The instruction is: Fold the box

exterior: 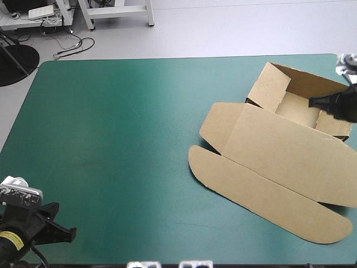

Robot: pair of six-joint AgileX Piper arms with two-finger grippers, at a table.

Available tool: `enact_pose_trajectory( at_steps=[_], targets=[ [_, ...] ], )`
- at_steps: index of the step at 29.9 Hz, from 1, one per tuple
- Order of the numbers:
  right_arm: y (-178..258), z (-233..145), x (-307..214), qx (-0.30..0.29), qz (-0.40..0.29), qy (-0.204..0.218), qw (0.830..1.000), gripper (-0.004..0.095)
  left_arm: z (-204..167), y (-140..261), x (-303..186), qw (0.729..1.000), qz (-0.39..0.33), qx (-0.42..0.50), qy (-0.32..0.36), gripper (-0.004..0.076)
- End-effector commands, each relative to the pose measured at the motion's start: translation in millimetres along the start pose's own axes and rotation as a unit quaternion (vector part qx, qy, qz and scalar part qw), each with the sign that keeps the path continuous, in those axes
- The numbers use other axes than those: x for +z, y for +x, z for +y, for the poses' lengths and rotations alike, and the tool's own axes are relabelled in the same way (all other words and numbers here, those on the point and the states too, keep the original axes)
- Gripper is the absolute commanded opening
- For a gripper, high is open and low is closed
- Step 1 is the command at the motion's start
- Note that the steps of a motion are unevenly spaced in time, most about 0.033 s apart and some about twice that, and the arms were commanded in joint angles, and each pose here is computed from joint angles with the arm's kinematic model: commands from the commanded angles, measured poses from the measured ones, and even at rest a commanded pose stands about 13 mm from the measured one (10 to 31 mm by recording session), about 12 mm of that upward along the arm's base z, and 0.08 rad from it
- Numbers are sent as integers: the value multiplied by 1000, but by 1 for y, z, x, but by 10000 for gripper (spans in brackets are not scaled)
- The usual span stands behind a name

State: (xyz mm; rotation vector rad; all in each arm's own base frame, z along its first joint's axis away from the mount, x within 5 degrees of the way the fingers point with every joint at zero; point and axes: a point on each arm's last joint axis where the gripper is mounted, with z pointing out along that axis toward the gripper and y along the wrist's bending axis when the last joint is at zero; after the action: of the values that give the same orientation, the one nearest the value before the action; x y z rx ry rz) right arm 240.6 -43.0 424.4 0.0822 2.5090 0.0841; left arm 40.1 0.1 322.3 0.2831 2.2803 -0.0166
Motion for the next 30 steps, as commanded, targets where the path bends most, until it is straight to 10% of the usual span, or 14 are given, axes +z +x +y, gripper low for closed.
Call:
enact_pose_trajectory(
  at_steps=[1,15,30],
  targets=[
    [34,15,-7,-24,2,-19,1000,-17,-3,-1,4,999,-50,-1,12,-9],
    [184,27,26,-57,22,-30,998,-18,-7,31,23,999,-40,20,24,-9],
    [230,30,19,-74,-60,-18,995,-19,-7,33,23,999,-36,13,25,-9]
  ],
)
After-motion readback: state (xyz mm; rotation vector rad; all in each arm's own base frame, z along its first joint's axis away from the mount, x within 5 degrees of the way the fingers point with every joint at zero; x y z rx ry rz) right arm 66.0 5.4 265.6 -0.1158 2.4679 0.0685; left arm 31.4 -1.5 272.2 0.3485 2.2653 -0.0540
